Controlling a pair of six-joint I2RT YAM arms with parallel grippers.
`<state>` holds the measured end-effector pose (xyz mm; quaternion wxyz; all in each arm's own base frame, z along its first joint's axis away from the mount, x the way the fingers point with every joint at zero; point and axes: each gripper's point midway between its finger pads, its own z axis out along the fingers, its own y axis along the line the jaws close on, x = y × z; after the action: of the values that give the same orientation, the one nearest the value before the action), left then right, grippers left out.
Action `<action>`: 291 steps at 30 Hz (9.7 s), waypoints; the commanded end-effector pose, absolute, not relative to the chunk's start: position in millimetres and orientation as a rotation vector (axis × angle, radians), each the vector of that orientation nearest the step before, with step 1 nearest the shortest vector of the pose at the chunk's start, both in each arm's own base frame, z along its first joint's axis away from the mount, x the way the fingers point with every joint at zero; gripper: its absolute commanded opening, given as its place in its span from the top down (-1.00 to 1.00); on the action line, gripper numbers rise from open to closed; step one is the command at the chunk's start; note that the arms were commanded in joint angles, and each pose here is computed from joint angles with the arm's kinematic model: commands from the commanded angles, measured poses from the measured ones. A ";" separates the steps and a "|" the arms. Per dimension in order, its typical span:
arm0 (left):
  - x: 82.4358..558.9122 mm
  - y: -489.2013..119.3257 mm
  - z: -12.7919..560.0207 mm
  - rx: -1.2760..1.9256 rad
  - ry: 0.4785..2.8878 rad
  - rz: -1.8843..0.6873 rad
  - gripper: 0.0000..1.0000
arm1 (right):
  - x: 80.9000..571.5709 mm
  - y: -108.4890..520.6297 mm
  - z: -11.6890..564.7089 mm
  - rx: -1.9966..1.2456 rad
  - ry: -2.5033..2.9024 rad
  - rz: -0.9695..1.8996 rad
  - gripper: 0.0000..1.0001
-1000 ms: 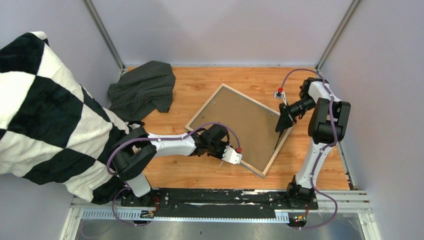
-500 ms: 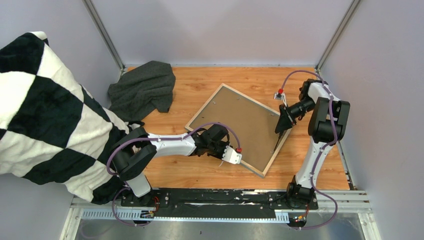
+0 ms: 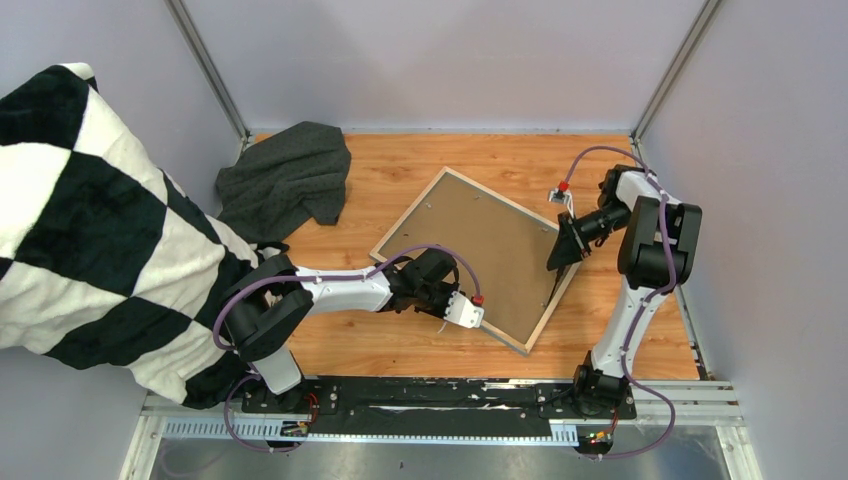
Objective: Take the photo out of the frame
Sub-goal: Release the photo frame item from the photo frame.
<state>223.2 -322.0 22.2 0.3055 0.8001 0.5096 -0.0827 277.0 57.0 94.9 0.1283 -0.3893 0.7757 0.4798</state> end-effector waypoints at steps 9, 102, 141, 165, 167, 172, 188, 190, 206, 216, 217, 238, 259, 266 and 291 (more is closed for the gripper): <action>214.3 -305.5 -8.1 2.166 1.482 -0.213 1.00 | 249.7 75.1 114.5 -1.159 2.254 1.483 1.00; 218.7 -309.3 -11.9 2.116 1.573 -0.208 1.00 | 305.8 31.0 80.3 -0.435 2.336 1.357 1.00; 218.2 -309.8 -18.9 2.131 1.597 -0.213 1.00 | 313.8 43.0 85.4 -0.532 2.285 1.302 1.00; 216.2 -309.2 -22.4 2.146 1.599 -0.222 1.00 | 320.3 77.2 106.2 -0.625 2.242 1.353 1.00; 216.1 -309.3 -22.4 2.147 1.597 -0.223 1.00 | 320.1 78.5 103.9 -0.649 2.250 1.337 1.00; 216.3 -309.1 -21.9 2.146 1.597 -0.223 1.00 | 322.0 78.5 102.1 -0.677 2.256 1.290 1.00; 215.2 -308.9 -23.9 2.154 1.599 -0.227 1.00 | 272.1 93.7 113.6 -0.930 2.215 1.318 1.00; 215.3 -309.0 -23.4 2.153 1.598 -0.227 1.00 | 271.3 93.2 111.9 -0.933 2.218 1.305 1.00; 214.6 -308.9 -23.6 2.156 1.597 -0.232 1.00 | 298.8 85.8 98.3 -0.883 2.234 1.149 1.00; 213.9 -308.6 -24.9 2.163 1.598 -0.234 1.00 | 306.1 92.0 111.0 -0.850 2.181 1.191 1.00; 213.8 -308.3 -25.1 2.163 1.600 -0.233 1.00 | 306.5 91.8 111.8 -0.852 2.180 1.187 1.00; 213.0 -307.9 -25.1 2.166 1.599 -0.238 1.00 | 304.5 77.4 101.9 -0.862 2.222 1.114 1.00; 213.0 -308.5 -27.2 2.169 1.606 -0.239 1.00 | 320.2 79.8 102.0 -0.846 2.162 1.076 1.00; 213.0 -308.5 -27.0 2.170 1.604 -0.239 1.00 | 322.2 88.1 104.9 -0.844 2.117 1.101 1.00; 230.7 -310.1 -2.5 2.024 1.560 -0.151 0.73 | 333.6 97.9 172.0 -0.751 2.043 1.024 1.00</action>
<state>236.4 -343.2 22.9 0.3173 0.7730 0.5430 -0.0827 331.5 89.7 135.4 0.3403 -0.2997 0.7960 0.4010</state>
